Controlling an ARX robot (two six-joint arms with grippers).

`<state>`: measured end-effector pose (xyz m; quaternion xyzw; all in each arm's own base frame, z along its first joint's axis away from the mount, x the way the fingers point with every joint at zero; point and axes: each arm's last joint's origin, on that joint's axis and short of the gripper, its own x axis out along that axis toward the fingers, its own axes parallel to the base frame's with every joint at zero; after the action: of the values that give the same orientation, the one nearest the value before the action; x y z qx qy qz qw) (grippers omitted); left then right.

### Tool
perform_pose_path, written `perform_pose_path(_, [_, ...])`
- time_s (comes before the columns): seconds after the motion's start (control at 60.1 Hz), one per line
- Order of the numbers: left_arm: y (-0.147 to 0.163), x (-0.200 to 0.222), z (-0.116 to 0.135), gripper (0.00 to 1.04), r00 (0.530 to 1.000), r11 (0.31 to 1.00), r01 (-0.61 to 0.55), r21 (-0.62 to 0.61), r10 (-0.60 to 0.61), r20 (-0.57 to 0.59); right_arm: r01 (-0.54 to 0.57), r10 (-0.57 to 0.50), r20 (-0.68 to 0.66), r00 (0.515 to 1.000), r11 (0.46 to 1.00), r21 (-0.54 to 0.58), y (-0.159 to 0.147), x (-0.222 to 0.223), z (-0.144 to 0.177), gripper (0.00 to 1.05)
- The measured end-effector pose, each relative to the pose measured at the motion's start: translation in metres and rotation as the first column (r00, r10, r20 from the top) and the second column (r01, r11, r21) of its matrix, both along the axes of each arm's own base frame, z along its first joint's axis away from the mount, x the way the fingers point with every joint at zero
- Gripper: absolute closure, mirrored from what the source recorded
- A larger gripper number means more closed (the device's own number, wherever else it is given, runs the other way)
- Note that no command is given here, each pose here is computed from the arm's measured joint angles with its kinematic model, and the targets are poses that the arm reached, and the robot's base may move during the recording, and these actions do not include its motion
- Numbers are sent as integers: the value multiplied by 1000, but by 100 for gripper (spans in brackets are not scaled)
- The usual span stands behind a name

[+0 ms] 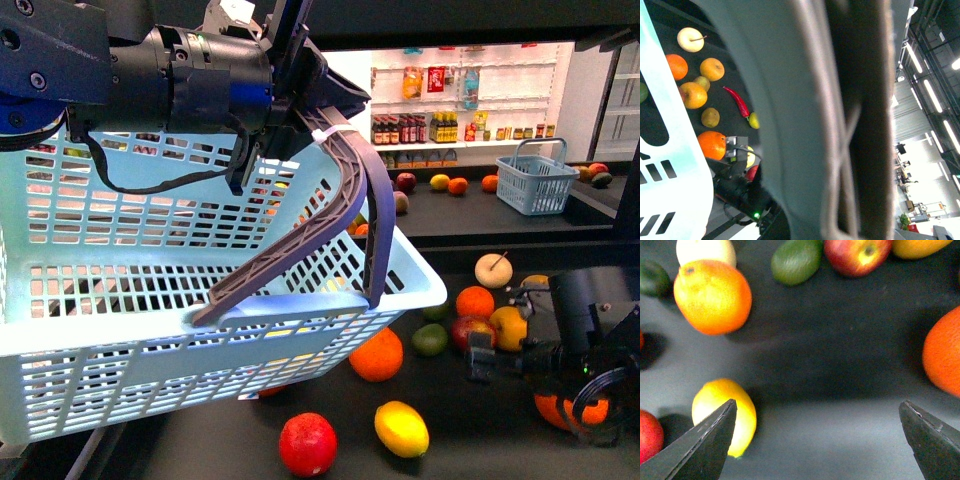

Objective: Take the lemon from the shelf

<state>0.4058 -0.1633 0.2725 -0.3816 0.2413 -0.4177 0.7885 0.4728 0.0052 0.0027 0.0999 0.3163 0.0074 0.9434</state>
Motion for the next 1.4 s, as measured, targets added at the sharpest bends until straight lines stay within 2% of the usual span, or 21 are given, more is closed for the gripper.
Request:
perform_pose_path(0.25, [0, 0, 0, 99, 1000, 1000, 0, 0, 0, 0, -218, 219, 8, 976, 973, -76, 47, -9, -29, 7])
perform_pose_path(0.333, [0, 0, 0, 99, 1000, 1000, 0, 0, 0, 0, -297, 300, 16, 954, 949, -101, 62, -13, -36, 7])
perform_pose_path(0.466, [0, 0, 0, 99, 1000, 1000, 0, 0, 0, 0, -364, 371, 12, 928, 916, -169, 76, -16, -49, 7])
perform_pose_path(0.782, [0, 0, 0, 99, 1000, 1000, 0, 0, 0, 0, -359, 382, 20, 924, 885, -295, 84, 2, -70, 7])
perform_pose_path(1.398, [0, 0, 0, 99, 1000, 1000, 0, 0, 0, 0, -396, 403, -37, 914, 873, -284, 100, 26, -90, 7])
